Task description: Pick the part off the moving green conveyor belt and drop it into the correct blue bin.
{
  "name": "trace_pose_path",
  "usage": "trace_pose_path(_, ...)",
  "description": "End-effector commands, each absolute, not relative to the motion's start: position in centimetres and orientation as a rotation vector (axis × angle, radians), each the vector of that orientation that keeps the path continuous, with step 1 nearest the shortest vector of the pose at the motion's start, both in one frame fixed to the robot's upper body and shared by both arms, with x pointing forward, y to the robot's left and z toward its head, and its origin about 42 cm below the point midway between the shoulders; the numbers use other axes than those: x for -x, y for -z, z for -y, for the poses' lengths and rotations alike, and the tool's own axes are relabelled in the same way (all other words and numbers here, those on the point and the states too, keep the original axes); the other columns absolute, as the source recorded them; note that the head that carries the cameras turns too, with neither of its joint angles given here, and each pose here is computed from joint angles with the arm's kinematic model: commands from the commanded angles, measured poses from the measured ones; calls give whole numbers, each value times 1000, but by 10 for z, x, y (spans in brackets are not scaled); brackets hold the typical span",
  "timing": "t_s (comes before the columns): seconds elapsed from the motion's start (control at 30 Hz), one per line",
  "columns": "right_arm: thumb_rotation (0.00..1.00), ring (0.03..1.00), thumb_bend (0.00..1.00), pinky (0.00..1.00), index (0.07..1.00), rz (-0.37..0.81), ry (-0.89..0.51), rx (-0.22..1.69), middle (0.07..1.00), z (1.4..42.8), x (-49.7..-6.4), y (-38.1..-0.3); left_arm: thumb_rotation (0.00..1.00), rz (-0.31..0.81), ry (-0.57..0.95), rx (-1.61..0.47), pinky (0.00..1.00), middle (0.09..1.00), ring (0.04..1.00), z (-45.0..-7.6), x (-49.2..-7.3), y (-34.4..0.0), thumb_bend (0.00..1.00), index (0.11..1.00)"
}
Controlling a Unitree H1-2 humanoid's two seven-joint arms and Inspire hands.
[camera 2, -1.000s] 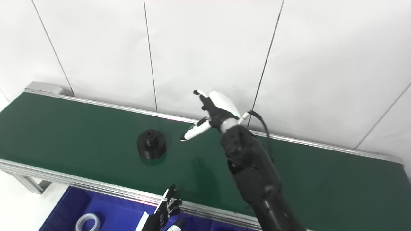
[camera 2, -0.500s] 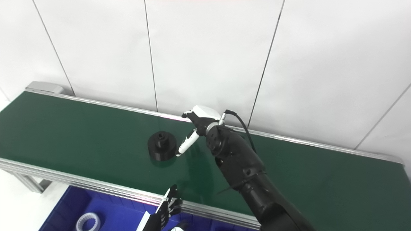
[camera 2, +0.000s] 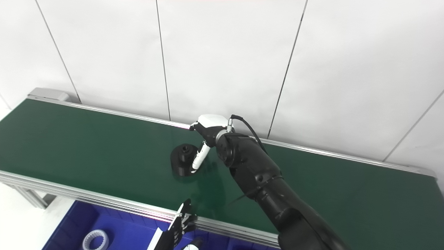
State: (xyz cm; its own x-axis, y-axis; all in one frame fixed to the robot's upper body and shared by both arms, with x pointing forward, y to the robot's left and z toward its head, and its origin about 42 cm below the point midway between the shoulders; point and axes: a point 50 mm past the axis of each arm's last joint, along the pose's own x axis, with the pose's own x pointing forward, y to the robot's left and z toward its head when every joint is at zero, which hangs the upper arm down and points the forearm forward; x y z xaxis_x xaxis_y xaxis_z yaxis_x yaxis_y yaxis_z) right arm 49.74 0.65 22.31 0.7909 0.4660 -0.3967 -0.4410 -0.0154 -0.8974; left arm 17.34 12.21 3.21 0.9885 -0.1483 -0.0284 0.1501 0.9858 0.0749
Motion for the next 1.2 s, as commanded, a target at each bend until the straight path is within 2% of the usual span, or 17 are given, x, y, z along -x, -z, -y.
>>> trace_pose_path(0.0,221,893,1000,603,898,202,-713,1452,985,-29,-506,-278,668,0,227,70,896,1000,988,-33,-177,-58,580,1000)
trace_pose_path(0.13,220,887,1000,606,893,203,-721,1452,974,-30,-506,-279,654,6,229,78,911,1000,995,-29,-176,-60,562,1000)
trace_pose_path(0.23,208,839,1000,582,880,166,-746,1460,960,-30,-504,-272,654,9,228,79,948,1000,1000,-28,-175,-63,561,1000)
trace_pose_path(0.37,208,790,1000,537,867,119,-774,1513,925,-26,-500,-251,659,11,230,85,887,1000,989,-26,-174,-65,572,1000)
trace_pose_path(0.5,182,769,1000,548,838,80,-788,1583,887,-19,-499,-232,651,13,234,89,883,1000,989,-25,-171,-69,558,1000)
trace_pose_path(0.57,150,651,973,478,813,53,-809,1618,782,-16,-500,-224,647,15,234,92,892,1000,992,-24,-170,-69,555,1000)
trace_pose_path(0.6,119,528,938,391,810,47,-813,1626,668,-14,-499,-221,650,16,233,93,897,1000,994,-24,-170,-70,556,1000)
trace_pose_path(0.63,48,406,722,303,831,48,-811,1629,555,-12,-499,-218,651,17,232,94,895,1000,993,-24,-169,-70,559,1000)
trace_pose_path(0.67,15,325,622,240,850,50,-808,1633,500,-10,-498,-215,648,18,231,96,892,1000,991,-24,-169,-71,560,1000)
trace_pose_path(0.77,3,270,584,196,857,63,-802,1658,476,-8,-497,-209,646,17,230,99,891,1000,991,-23,-168,-71,560,1000)
trace_pose_path(1.17,0,320,569,240,847,87,-751,1592,479,-10,-492,-204,668,13,227,103,892,1000,985,-24,-167,-71,581,1000)
